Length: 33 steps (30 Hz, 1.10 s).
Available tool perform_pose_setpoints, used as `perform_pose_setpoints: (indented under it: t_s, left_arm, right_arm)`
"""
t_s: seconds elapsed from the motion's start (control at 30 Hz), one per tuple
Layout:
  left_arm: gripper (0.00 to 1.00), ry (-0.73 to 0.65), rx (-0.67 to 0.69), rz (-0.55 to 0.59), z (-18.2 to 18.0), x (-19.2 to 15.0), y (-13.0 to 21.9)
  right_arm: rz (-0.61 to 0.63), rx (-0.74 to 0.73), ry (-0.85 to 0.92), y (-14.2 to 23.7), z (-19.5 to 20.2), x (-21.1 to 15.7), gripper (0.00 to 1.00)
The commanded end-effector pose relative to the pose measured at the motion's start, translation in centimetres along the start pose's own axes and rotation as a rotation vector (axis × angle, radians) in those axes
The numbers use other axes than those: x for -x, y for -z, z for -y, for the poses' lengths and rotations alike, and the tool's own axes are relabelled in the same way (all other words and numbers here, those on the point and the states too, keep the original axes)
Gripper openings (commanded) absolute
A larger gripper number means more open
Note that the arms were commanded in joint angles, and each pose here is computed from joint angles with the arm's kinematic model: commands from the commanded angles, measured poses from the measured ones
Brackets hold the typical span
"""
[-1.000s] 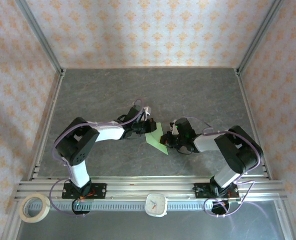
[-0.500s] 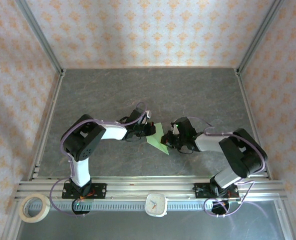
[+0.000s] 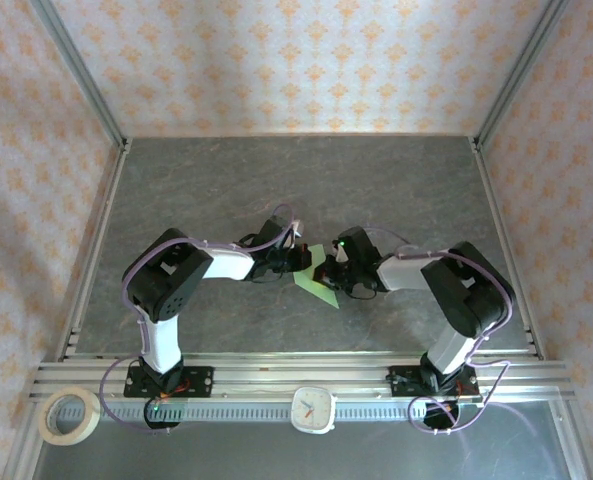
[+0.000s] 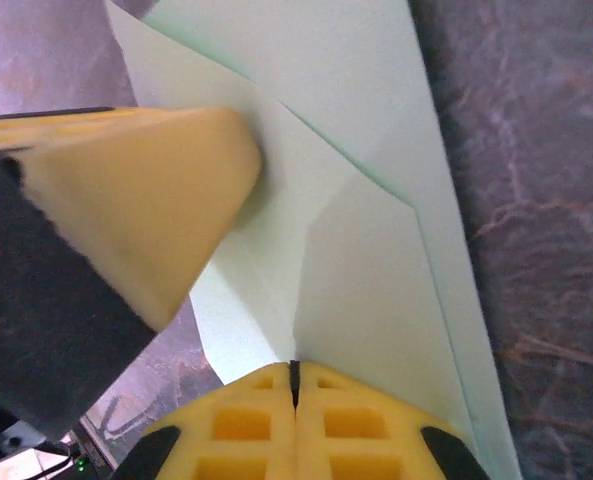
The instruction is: Fold a paper plane with a square sheet of paper (pick it up from the middle)
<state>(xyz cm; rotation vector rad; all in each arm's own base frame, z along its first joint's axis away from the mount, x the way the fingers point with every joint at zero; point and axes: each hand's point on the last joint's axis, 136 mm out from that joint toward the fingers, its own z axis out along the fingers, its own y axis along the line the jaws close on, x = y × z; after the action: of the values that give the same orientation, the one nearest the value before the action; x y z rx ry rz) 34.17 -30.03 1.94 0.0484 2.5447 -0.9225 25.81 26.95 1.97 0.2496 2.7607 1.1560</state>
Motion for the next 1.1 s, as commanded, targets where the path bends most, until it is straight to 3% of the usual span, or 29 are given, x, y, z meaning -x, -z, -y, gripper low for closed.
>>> perform_pose_setpoints:
  t_s: [0.0, 0.4, 0.8, 0.93, 1.07]
  left_arm:
    - [0.0, 0.018, 0.164, -0.109, -5.0, -3.8, -1.1]
    - [0.0, 0.017, 0.183, -0.12, -5.7, -4.2, -1.2]
    - [0.0, 0.015, 0.166, -0.115, -5.4, -4.2, -1.2]
    - [0.0, 0.011, 0.16, -0.113, -5.3, -4.2, -1.1]
    - [0.0, 0.011, 0.158, -0.112, -5.3, -4.2, -1.1]
  right_arm:
    - [-0.044, -0.098, -0.035, 0.6, 3.6, -2.7, 0.0]
    - [-0.06, -0.088, -0.071, 3.6, 7.3, -6.9, 0.0]
    - [-0.062, -0.103, -0.059, 5.0, 8.9, -8.6, 0.0]
    - [-0.028, -0.081, -0.039, 5.6, 7.3, -7.5, 0.0]
    - [0.044, 0.027, -0.016, 6.9, 2.8, -5.1, 0.0]
